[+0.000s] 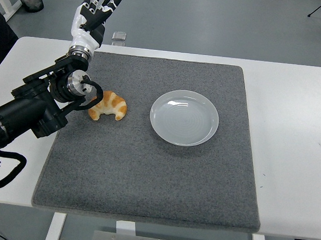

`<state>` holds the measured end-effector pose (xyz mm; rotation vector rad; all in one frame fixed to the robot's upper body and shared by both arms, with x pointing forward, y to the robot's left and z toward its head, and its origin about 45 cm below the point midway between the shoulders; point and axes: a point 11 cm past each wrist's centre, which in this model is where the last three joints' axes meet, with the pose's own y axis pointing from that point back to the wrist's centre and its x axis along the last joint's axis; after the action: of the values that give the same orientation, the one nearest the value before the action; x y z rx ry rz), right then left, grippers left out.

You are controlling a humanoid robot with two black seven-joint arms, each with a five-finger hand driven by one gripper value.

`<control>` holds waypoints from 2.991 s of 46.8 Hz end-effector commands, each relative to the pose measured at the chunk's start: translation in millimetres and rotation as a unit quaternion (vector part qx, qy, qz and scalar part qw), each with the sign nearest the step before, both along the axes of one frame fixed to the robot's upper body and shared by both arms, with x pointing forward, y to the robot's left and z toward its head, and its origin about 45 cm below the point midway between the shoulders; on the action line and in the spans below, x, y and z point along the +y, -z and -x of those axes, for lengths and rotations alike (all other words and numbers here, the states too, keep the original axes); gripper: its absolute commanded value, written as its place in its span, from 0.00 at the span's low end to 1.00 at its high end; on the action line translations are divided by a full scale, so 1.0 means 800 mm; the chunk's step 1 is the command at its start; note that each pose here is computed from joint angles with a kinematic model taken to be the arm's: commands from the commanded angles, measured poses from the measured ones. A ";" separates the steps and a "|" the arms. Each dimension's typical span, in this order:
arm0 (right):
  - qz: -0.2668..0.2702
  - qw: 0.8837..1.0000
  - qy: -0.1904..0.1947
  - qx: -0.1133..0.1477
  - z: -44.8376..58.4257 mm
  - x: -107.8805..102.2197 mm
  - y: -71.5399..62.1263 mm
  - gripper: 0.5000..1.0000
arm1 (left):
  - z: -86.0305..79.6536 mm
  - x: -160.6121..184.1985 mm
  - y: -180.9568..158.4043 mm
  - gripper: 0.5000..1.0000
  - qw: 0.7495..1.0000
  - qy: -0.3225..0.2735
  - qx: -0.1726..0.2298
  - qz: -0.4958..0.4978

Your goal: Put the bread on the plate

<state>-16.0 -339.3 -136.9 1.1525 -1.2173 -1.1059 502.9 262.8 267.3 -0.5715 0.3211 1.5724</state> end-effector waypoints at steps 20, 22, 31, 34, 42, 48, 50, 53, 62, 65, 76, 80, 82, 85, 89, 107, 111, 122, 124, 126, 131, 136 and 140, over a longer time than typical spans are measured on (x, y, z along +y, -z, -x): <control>-0.001 1.000 0.000 0.000 0.000 0.001 0.000 0.90 | -0.002 0.026 -0.010 0.99 1.000 -0.015 -0.011 -0.011; 0.000 1.000 0.000 0.001 0.001 0.000 0.000 0.90 | -0.003 0.029 -0.011 0.99 1.000 -0.016 -0.012 -0.014; 0.000 1.000 0.000 0.000 0.000 0.000 0.000 0.90 | 0.000 0.036 -0.004 0.99 1.000 -0.016 -0.010 -0.019; -0.001 1.000 0.000 0.000 0.000 0.001 0.000 0.90 | 0.000 0.031 -0.006 0.98 1.000 -0.002 -0.017 -0.015; 0.000 1.000 0.000 0.001 0.001 0.000 0.000 0.90 | 0.004 0.021 0.002 0.98 0.994 0.038 -0.013 -0.103; 0.000 1.000 0.000 0.001 0.001 0.000 0.000 0.90 | 0.010 0.000 0.013 0.96 0.979 0.082 -0.013 -0.186; 0.000 1.000 0.000 0.000 0.000 0.000 0.000 0.90 | 0.012 0.000 0.015 0.95 0.972 0.091 -0.011 -0.215; 0.000 1.000 0.000 0.000 0.000 0.000 0.000 0.90 | 0.014 0.000 0.016 0.95 0.960 0.104 -0.008 -0.260; 0.000 1.000 0.001 0.000 0.001 0.000 0.000 0.90 | 0.025 -0.009 0.017 0.89 0.909 0.177 0.002 -0.378; 0.000 1.000 0.001 0.000 0.001 0.000 0.000 0.90 | 0.031 -0.006 0.017 0.89 0.896 0.189 0.006 -0.401; 0.000 1.000 0.001 0.000 0.001 0.000 0.000 0.90 | 0.060 0.011 0.020 0.91 0.831 0.252 0.008 -0.496; 0.000 1.000 0.000 0.001 0.001 0.000 0.000 0.90 | 0.071 0.020 0.023 0.92 0.796 0.272 -0.002 -0.540; 0.000 1.000 0.000 0.000 0.000 0.000 0.000 0.90 | 0.075 0.025 0.023 0.92 0.780 0.279 -0.007 -0.561; -0.001 1.000 0.000 0.000 0.000 0.001 0.000 0.90 | 0.081 0.030 0.024 0.93 0.757 0.291 -0.015 -0.585; 0.000 1.000 0.000 0.000 0.000 0.000 0.000 0.90 | 0.090 0.041 0.023 0.95 0.719 0.305 -0.027 -0.624; -0.001 1.000 0.001 0.001 0.001 0.001 0.000 0.90 | 0.100 0.057 0.014 0.95 0.626 0.332 -0.051 -0.704; 0.000 1.000 0.000 0.001 0.001 0.000 0.000 0.91 | 0.103 0.053 0.013 0.95 0.615 0.344 -0.051 -0.708; 0.000 1.000 0.001 0.000 0.000 0.000 0.000 0.90 | 0.103 0.051 -0.001 0.95 0.604 0.369 -0.046 -0.705; -0.001 1.000 0.001 0.001 0.001 0.001 0.000 0.90 | 0.102 0.053 -0.005 0.95 0.600 0.370 -0.045 -0.708; 0.000 1.000 0.000 0.000 0.000 0.000 0.000 0.90 | 0.101 0.054 -0.007 0.95 0.598 0.370 -0.044 -0.710; 0.000 1.000 0.000 0.001 0.001 0.000 0.000 0.91 | 0.103 0.054 -0.007 0.95 0.596 0.384 -0.037 -0.704; -0.001 1.000 0.000 0.000 0.000 0.001 0.000 0.91 | 0.100 0.062 -0.007 0.96 0.594 0.386 -0.027 -0.705; 0.000 1.000 0.000 0.001 0.001 0.000 0.000 0.91 | 0.101 0.063 -0.004 0.96 0.593 0.395 -0.020 -0.701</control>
<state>-16.2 -339.0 -137.0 1.1528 -1.2169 -1.1068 423.1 312.7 272.5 0.7425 -0.6832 0.5302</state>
